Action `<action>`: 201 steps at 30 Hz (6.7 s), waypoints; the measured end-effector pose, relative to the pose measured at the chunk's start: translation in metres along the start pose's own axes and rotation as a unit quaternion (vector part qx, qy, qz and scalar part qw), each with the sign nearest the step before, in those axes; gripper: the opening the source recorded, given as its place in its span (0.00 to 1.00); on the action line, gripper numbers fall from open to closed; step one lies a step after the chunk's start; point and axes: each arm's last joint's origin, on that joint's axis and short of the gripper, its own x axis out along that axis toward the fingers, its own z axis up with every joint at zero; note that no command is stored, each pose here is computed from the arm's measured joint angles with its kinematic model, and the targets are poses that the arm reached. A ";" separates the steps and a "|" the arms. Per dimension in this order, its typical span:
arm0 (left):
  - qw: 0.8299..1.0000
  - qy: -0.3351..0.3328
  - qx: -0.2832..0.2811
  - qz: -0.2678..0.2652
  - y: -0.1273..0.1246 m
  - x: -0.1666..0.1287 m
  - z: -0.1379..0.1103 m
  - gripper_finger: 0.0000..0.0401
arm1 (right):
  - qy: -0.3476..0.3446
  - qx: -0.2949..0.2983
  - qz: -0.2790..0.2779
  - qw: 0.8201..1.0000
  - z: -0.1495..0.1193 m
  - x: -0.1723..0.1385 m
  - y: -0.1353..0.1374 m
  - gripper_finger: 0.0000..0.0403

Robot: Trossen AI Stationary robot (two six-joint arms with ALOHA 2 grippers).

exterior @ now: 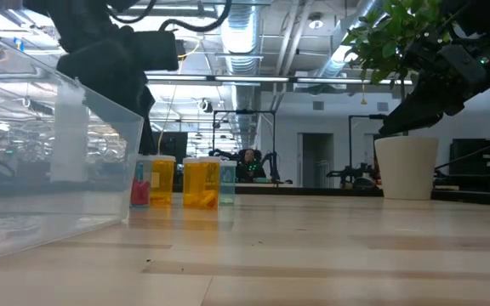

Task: Pick and place medicine bottles into bin by pill shape (circle, oval)
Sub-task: Put the blue pill bottle into the left transparent bin

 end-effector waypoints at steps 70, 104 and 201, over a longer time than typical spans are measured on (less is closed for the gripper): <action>0.999 0.016 -0.036 -0.038 -0.087 -0.151 0.040 0.29 | 0.005 -0.002 -0.002 1.000 -0.001 0.000 0.000 0.58; 0.988 0.092 -0.063 0.105 -0.151 -0.131 -0.083 0.30 | 0.004 0.004 -0.004 1.000 -0.001 0.000 -0.001 0.58; 0.990 0.101 -0.060 0.083 -0.114 -0.069 -0.110 0.49 | 0.004 0.003 -0.005 1.000 -0.001 0.000 -0.001 0.58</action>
